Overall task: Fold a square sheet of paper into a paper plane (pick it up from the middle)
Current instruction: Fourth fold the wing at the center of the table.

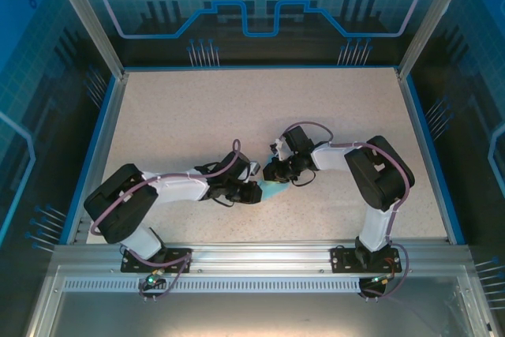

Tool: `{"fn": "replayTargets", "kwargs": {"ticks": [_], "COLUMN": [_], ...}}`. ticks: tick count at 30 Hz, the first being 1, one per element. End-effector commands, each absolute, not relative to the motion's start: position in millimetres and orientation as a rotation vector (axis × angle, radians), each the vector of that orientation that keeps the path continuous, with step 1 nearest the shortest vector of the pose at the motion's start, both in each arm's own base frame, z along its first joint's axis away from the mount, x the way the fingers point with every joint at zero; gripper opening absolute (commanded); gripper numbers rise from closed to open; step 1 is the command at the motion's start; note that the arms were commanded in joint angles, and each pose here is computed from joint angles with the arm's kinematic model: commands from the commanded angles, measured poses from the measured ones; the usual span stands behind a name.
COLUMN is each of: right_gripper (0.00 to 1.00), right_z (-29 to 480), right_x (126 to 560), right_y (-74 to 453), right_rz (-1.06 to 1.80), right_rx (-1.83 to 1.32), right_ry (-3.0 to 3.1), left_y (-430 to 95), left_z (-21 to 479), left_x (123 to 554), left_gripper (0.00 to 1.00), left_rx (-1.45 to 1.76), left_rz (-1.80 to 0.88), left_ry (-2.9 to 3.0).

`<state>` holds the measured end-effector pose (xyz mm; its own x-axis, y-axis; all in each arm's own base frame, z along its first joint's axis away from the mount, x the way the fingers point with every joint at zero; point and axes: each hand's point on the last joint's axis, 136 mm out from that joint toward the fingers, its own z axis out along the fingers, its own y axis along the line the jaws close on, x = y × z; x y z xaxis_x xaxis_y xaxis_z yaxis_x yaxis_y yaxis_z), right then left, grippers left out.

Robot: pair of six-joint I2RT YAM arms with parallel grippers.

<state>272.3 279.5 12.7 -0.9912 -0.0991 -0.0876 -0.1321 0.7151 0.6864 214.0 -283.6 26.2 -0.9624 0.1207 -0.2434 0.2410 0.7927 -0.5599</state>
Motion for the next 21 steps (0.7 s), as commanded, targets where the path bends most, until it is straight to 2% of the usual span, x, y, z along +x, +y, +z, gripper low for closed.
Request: {"fn": "replayTargets", "kwargs": {"ticks": [1,11,21], "right_gripper": [0.19,0.19,0.18], "right_z": [-13,-14,-14], "right_x": [269,267,268], "right_y": [264,263,264], "right_rz": [1.032,1.029,1.029], "right_rx": [-0.165,-0.166,-0.161], "right_ry": [2.941,2.951,2.948], "left_y": [-276,-252,-244], "left_z": [16,-5,-4], "left_x": [212,204,194], "left_gripper": [0.18,0.15,0.13], "left_rx": [0.316,0.279,0.283], "left_rz": [-0.832,-0.686,-0.674], "left_ry": [2.827,2.888,2.914]}}
